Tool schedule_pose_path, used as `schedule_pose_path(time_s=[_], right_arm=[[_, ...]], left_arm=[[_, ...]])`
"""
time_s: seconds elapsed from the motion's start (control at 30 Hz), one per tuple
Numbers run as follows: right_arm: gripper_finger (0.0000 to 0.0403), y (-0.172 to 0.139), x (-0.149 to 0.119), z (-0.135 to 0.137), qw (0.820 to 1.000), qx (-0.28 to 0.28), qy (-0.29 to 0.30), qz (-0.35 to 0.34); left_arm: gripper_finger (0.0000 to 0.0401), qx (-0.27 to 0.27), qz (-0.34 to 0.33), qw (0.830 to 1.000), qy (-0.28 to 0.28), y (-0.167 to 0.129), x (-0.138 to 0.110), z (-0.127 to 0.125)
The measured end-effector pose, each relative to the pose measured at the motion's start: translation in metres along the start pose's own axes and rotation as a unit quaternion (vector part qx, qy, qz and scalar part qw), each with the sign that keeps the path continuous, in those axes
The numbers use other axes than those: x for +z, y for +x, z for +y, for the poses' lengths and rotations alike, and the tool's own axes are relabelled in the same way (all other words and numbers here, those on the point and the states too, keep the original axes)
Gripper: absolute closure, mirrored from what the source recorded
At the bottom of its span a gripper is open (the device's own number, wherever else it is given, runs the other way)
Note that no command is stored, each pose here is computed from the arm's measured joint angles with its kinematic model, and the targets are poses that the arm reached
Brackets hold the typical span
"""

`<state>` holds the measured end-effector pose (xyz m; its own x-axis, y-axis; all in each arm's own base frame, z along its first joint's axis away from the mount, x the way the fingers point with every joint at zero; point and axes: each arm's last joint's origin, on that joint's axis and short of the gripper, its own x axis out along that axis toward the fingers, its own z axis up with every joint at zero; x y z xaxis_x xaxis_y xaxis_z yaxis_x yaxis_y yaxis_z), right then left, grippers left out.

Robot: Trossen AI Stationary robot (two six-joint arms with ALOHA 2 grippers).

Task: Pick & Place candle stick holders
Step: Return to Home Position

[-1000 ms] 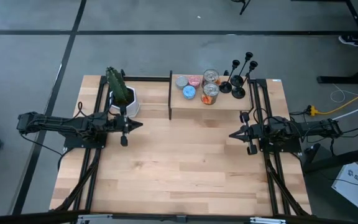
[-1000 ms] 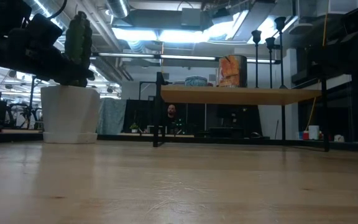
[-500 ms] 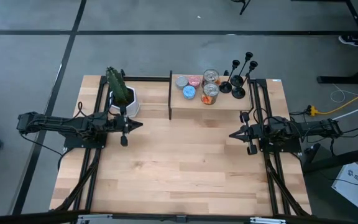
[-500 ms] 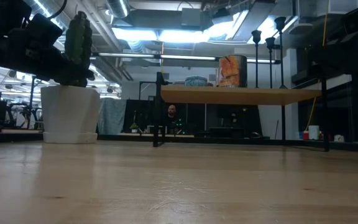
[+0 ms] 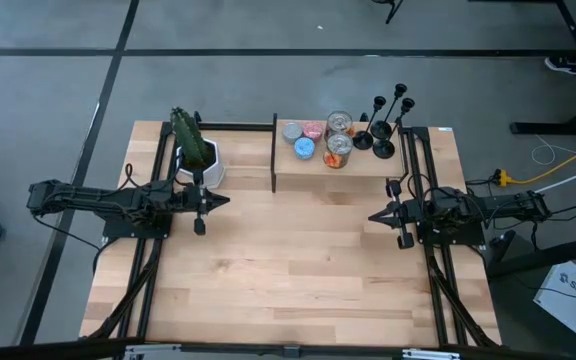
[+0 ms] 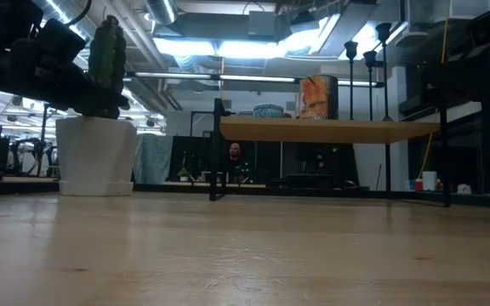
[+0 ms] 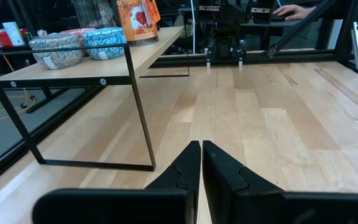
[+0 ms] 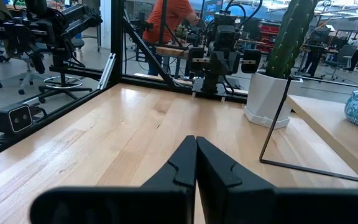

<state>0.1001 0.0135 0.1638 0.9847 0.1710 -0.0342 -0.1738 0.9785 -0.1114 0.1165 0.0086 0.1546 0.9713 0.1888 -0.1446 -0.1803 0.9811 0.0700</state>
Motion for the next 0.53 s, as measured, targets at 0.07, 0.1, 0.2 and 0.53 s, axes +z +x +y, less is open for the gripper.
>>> schedule_pose_path(time_s=[0.07, 0.1, 0.2, 0.53], right_arm=[[0.0392, 0.0, -0.0001, 0.0, 1.0, 0.0, 0.0, 0.0], [0.0392, 0.0, -0.0001, 0.0, 1.0, 0.0, 0.0, 0.0], [0.0392, 0.0, -0.0001, 0.0, 1.0, 0.0, 0.0, 0.0], [0.0392, 0.0, 0.0, 0.0, 1.0, 0.0, 0.0, 0.0]], left_arm=[[0.0391, 0.0, 0.0, 1.0, 0.0, 0.0, 0.0, 0.0], [0.0392, 0.0, 0.0, 1.0, 0.0, 0.0, 0.0, 0.0], [0.0393, 0.0, 0.0, 1.0, 0.0, 0.0, 0.0, 0.0], [0.0392, 0.0, 0.0, 1.0, 0.0, 0.0, 0.0, 0.0]])
